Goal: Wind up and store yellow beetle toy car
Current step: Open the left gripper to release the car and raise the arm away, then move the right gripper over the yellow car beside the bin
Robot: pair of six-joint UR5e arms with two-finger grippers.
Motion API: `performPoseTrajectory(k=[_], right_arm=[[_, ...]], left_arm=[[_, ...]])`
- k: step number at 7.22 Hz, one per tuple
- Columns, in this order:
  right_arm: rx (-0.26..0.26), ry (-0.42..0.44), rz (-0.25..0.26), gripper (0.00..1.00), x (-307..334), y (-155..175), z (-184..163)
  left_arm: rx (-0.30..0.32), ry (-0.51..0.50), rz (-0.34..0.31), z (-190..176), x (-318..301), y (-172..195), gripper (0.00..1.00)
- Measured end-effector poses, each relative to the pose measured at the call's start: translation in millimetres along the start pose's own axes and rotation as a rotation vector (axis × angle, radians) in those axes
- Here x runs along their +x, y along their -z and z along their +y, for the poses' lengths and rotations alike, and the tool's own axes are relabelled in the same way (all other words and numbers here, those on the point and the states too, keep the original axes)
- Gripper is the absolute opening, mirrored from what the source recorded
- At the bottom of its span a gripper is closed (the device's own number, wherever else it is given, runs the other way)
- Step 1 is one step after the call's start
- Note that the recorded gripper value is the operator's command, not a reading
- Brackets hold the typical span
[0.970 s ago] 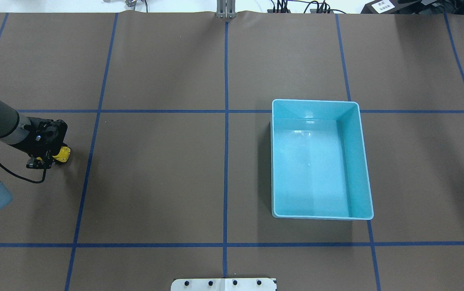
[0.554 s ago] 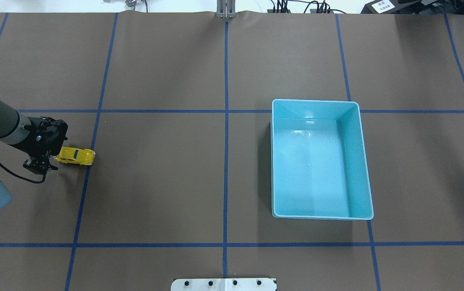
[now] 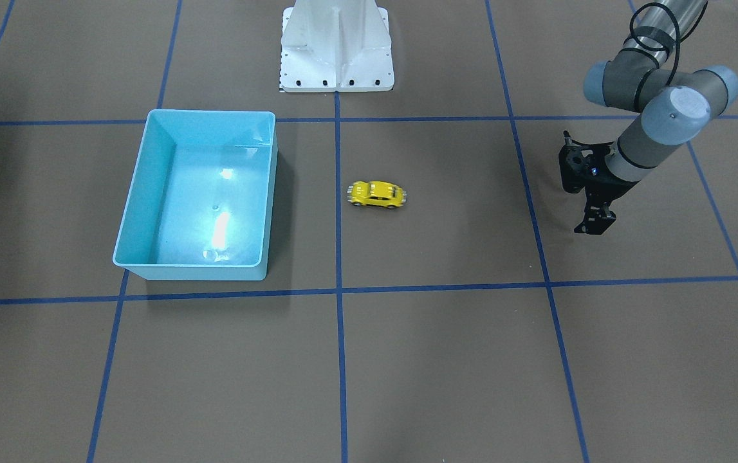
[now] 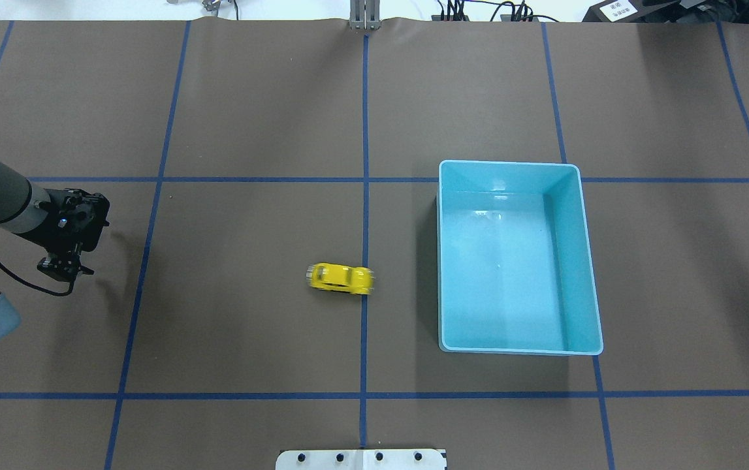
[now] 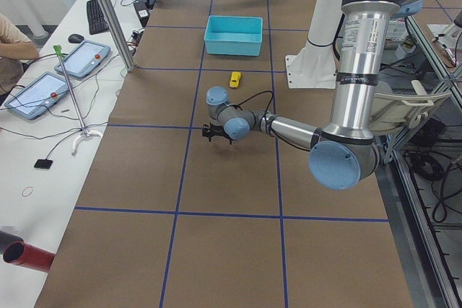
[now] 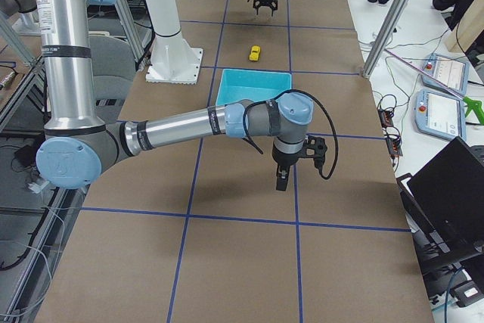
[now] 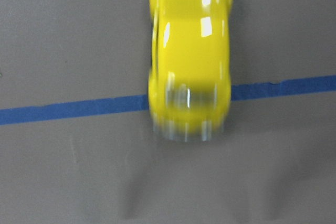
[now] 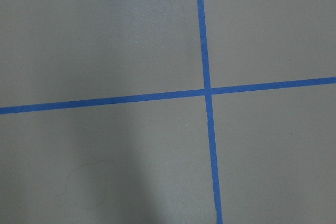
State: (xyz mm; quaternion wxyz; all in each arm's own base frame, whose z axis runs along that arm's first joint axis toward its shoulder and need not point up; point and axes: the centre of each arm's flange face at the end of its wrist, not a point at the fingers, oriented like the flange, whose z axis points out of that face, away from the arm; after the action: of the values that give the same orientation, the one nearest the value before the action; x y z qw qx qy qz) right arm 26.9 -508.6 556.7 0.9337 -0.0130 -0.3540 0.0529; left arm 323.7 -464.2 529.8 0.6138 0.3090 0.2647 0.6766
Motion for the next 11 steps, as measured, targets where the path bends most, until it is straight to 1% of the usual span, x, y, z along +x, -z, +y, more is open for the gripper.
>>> performPoseTrajectory(k=[1,3,4,5,6,7,8,9,10,11], right_arm=[[0.000,-0.011,0.000,1.00,4.8,0.1,1.8],[0.016,-0.040,0.000,1.00,19.3,8.3,6.9],[0.021,-0.053,-0.003,1.00,25.3,10.9,9.6],[0.022,-0.059,-0.005,1.00,27.8,11.9,10.9],[0.021,-0.061,-0.007,1.00,28.5,12.4,11.8],[0.021,-0.061,-0.008,1.00,28.3,12.8,12.1],[0.022,-0.061,-0.008,1.00,28.1,13.1,11.4],[0.027,-0.052,-0.008,1.00,22.1,15.5,5.9],[0.025,-0.032,-0.008,1.00,-6.5,20.6,-12.4],[0.008,-0.015,0.005,1.00,-57.9,24.1,-36.7]], left_arm=[[-0.001,0.000,-0.001,0.2,-0.1,0.1,1.00],[-0.005,0.008,-0.003,3.3,-1.9,1.1,1.00],[-0.011,0.023,-0.011,10.1,-6.6,5.3,1.00],[-0.020,0.053,-0.021,21.2,-14.0,13.2,1.00],[-0.041,0.110,-0.018,37.6,-24.2,24.4,1.00],[-0.070,0.212,-0.010,53.9,-38.4,38.9,1.00],[-0.086,0.360,-0.025,66.5,-57.6,60.6,1.00],[-0.079,0.549,-0.051,79.7,-78.1,89.1,1.00],[-0.056,0.751,-0.050,92.6,-93.1,116.2,1.00],[-0.026,0.922,-0.015,104.8,-98.9,134.8,1.00]])
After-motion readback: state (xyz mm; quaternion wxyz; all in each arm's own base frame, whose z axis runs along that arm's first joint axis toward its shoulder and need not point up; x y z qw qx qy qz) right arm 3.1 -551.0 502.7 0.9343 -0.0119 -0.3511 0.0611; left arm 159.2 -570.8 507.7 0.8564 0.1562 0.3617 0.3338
